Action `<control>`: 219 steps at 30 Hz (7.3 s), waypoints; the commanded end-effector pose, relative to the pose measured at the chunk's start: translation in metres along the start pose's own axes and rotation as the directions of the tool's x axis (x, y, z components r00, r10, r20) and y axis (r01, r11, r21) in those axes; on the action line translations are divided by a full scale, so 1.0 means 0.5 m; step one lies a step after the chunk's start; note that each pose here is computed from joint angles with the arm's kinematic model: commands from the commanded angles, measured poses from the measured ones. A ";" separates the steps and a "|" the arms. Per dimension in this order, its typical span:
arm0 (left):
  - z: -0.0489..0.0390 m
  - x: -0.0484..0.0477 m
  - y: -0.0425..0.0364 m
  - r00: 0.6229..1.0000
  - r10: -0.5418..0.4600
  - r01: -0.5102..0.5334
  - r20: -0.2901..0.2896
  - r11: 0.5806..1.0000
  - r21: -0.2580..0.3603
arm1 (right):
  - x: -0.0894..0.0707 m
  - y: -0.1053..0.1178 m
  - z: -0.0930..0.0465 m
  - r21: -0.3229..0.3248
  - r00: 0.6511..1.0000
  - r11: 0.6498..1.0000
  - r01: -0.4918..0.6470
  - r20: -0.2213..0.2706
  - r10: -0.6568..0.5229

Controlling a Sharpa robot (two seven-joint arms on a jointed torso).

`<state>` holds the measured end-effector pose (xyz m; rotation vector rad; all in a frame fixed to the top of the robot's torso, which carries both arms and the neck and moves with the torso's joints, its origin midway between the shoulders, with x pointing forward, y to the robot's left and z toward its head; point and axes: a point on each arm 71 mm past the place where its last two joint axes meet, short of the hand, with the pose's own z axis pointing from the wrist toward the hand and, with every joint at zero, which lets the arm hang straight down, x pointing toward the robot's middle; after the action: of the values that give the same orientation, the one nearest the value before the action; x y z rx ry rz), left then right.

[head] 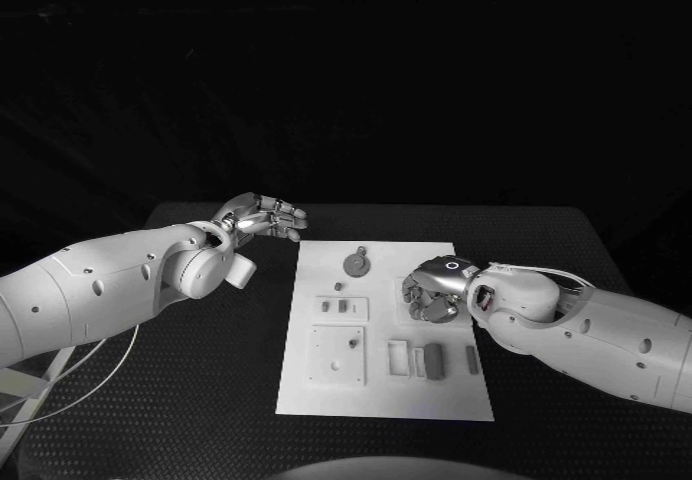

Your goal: Assemble the parts on the task board

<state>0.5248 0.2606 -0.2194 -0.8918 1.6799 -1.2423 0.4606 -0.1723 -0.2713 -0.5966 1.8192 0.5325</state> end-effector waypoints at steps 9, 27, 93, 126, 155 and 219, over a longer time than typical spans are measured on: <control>0.001 0.003 -0.004 1.000 -0.007 0.007 -0.012 1.000 0.011 | -0.001 0.003 0.002 0.016 0.998 0.998 0.057 0.022 -0.057; 0.002 0.004 -0.004 1.000 -0.007 0.007 -0.012 1.000 0.011 | -0.011 0.015 0.001 0.011 0.995 0.998 0.059 0.083 -0.060; 0.007 0.009 -0.006 1.000 -0.007 0.007 -0.017 1.000 0.013 | 0.038 0.297 0.068 -0.307 0.999 0.952 -0.010 0.048 0.026; 0.008 0.011 -0.006 1.000 -0.008 0.008 -0.019 1.000 0.012 | 0.070 0.294 0.080 -0.291 1.000 0.957 0.004 0.010 -0.001; 0.006 0.009 -0.006 1.000 -0.008 0.008 -0.018 1.000 0.012 | 0.079 0.291 0.076 -0.284 1.000 0.959 0.005 -0.025 -0.012; 0.006 0.008 -0.005 1.000 -0.008 0.008 -0.019 1.000 0.011 | 0.071 0.284 0.069 -0.277 0.998 0.960 -0.033 0.033 0.044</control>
<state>0.5264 0.2574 -0.2198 -0.8890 1.6836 -1.2464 0.3857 -0.0446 -0.3041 -0.7602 1.7260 0.8200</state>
